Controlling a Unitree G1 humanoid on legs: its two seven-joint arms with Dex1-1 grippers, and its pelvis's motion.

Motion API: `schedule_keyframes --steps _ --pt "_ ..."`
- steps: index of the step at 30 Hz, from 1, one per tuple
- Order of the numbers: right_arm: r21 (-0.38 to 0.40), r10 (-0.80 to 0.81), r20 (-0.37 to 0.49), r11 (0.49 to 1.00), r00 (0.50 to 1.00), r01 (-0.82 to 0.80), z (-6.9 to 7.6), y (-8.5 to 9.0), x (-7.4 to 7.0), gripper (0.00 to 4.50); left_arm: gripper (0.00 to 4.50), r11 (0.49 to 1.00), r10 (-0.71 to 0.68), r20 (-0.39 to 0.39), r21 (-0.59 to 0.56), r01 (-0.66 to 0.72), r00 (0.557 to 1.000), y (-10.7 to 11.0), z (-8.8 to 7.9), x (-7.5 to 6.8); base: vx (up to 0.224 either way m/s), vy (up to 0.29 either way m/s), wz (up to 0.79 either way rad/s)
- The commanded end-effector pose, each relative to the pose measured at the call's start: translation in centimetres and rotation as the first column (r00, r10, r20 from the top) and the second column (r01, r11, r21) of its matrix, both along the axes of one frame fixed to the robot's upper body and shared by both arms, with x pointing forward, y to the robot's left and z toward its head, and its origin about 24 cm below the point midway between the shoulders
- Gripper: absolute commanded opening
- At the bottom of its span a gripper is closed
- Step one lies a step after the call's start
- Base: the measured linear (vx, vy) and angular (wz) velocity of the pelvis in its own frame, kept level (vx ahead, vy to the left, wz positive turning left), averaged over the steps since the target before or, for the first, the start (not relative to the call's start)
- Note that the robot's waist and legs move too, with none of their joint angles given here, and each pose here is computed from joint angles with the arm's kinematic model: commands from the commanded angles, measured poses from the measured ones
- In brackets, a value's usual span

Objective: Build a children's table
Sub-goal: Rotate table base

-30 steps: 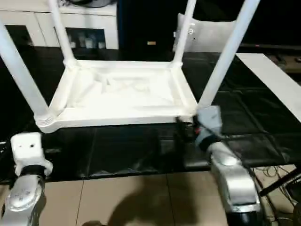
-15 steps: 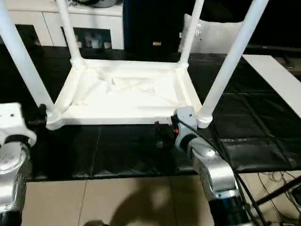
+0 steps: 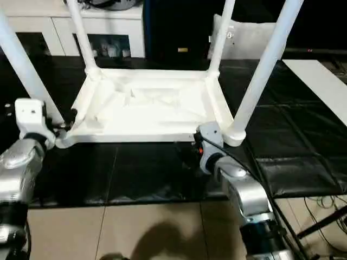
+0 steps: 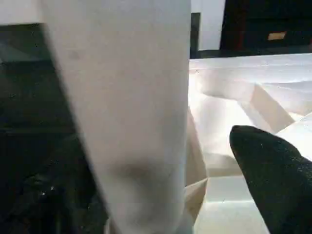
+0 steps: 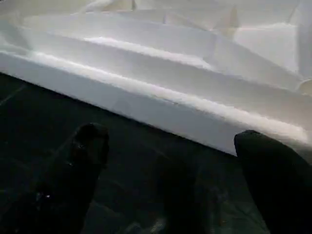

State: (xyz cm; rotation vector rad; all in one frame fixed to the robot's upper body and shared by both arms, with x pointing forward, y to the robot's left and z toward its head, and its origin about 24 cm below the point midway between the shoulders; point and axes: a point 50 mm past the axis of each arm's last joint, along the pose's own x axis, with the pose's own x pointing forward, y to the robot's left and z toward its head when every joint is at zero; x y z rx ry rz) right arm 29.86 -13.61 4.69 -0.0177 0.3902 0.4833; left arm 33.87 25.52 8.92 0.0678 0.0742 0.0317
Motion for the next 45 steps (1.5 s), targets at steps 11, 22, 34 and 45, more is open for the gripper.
schedule_keyframes --steps 11,22,34,45 --pt "-0.045 -0.150 -0.051 0.988 0.987 0.148 -1.8 -3.4 2.5 4.50 4.44 0.713 -0.679 -0.052 -0.286 0.641 0.732 -5.0 -1.2 -0.5 0.000 0.000 0.00" --pt "-0.063 -0.132 -0.056 0.990 0.990 0.128 -2.6 -4.7 3.5 4.50 4.44 0.369 -0.917 0.003 -0.370 0.853 0.398 -11.4 -1.3 -3.1 0.000 0.000 0.00" --pt "-0.038 0.144 -0.014 0.989 0.989 -0.145 -2.4 0.1 4.2 4.50 4.44 0.050 -0.984 0.134 -0.411 0.910 0.115 -17.3 1.2 -7.3 0.000 0.000 0.00" --pt "-0.033 0.295 0.030 0.955 0.955 -0.294 -2.3 3.3 4.2 4.50 4.44 -0.016 -0.976 0.198 -0.472 0.882 0.088 -18.7 1.7 -8.3 0.000 0.000 0.00"
